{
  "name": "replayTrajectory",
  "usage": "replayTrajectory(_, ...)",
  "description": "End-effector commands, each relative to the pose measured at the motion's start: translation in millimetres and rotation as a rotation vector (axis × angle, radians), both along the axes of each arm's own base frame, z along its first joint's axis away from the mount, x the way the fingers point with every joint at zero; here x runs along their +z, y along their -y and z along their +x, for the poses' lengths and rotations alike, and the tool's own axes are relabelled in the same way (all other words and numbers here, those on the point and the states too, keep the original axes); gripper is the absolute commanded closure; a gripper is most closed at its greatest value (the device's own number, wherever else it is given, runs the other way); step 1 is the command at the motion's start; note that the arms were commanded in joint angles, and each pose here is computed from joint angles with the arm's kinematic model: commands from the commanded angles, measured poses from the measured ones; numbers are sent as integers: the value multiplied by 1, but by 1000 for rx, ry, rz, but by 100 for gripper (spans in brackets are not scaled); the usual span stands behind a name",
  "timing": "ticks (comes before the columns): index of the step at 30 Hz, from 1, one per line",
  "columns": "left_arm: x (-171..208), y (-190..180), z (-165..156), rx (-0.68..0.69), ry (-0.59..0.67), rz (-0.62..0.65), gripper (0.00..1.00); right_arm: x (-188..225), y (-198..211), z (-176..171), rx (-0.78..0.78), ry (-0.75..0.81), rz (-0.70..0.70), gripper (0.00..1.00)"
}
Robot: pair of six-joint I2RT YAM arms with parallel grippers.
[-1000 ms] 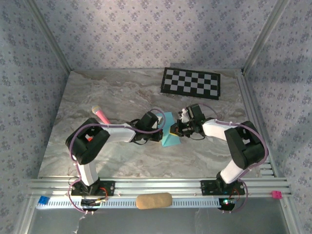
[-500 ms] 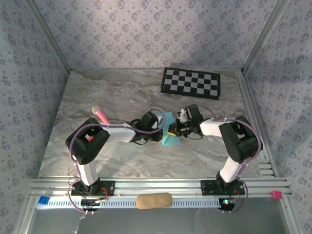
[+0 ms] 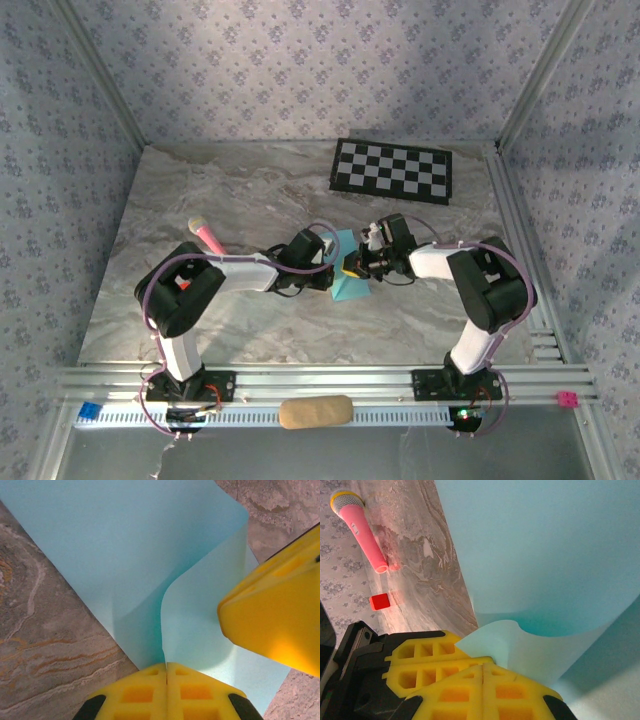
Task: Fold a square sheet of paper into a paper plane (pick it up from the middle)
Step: Fold the triangle a second time at the center of the table.
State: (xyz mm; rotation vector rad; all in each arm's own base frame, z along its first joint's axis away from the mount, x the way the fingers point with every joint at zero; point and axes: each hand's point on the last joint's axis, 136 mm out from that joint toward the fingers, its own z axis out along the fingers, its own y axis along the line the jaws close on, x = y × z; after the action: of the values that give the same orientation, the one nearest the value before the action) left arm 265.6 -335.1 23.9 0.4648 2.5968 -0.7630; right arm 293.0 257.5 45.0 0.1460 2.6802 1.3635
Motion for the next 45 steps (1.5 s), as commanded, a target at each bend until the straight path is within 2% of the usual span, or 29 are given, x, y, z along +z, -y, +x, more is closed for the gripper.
replayTrajectory(1, -12, -10, -2, 12, -16, 39, 100, -6, -2, -7, 15, -28, 5, 100)
replayTrajectory(17, -14, -11, -4, 11, -27, 47, 100, -39, 14, -14, -28, -81, -52, 100)
replayTrajectory(25, -15, -12, -4, 14, -32, 58, 100, -8, 15, 1, -29, -1, -36, 100)
replayTrajectory(30, -15, -12, -4, 14, -34, 58, 100, -12, 19, 9, -37, -3, -35, 100)
replayTrajectory(35, -15, -12, -5, 11, -35, 63, 100, -29, 27, 12, -58, -30, -67, 100)
replayTrajectory(40, -16, -13, -5, 13, -37, 69, 100, -51, 43, 3, -70, -65, -201, 100)
replayTrajectory(45, -17, -15, -5, 12, -40, 76, 100, -40, 46, 9, -96, -24, -208, 100)
